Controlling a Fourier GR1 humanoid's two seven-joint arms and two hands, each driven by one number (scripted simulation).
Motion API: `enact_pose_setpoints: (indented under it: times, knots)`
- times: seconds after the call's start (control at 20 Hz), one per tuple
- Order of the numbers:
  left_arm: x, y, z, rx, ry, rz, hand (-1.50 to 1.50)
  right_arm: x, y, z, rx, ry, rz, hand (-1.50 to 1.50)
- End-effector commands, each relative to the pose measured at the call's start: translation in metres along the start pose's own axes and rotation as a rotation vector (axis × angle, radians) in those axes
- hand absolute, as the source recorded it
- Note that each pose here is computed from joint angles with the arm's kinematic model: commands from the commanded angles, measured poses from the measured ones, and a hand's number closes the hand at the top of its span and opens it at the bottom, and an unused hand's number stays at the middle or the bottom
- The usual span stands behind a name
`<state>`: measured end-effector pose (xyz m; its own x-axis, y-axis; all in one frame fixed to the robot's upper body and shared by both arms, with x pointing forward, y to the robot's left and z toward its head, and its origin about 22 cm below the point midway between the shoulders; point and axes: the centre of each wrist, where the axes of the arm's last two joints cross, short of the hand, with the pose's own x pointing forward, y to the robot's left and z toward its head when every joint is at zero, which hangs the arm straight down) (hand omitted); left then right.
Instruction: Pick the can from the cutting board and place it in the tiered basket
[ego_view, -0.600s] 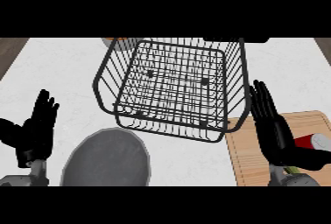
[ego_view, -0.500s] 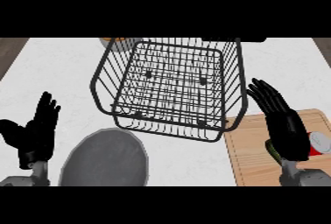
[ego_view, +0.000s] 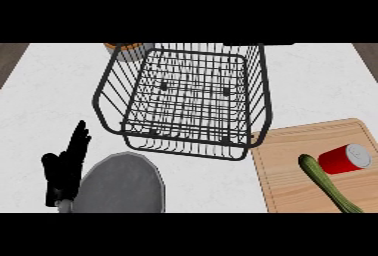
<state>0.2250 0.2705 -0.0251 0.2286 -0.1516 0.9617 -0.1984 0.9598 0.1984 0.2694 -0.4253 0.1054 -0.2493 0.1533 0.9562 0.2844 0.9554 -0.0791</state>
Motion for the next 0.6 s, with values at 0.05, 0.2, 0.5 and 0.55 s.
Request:
enact_pose_setpoints:
  times: [0.05, 0.2, 0.5, 0.55]
  knots:
    - [-0.022, -0.040, 0.015, -0.069, 0.038, -0.010, 0.00, 0.004, -0.068, -0.001, -0.054, -0.052, -0.110, -1.50]
    - [-0.028, -0.029, 0.013, -0.076, 0.054, -0.008, 0.00, 0.028, -0.100, 0.007, 0.088, -0.013, -0.033, -1.50]
    - [-0.028, -0.020, 0.015, -0.042, 0.032, -0.017, 0.00, 0.067, -0.102, 0.008, 0.440, 0.255, 0.335, -1.50]
    - [-0.027, -0.003, 0.014, -0.034, 0.065, -0.029, 0.00, 0.085, -0.092, 0.000, 0.486, 0.251, 0.414, -1.50]
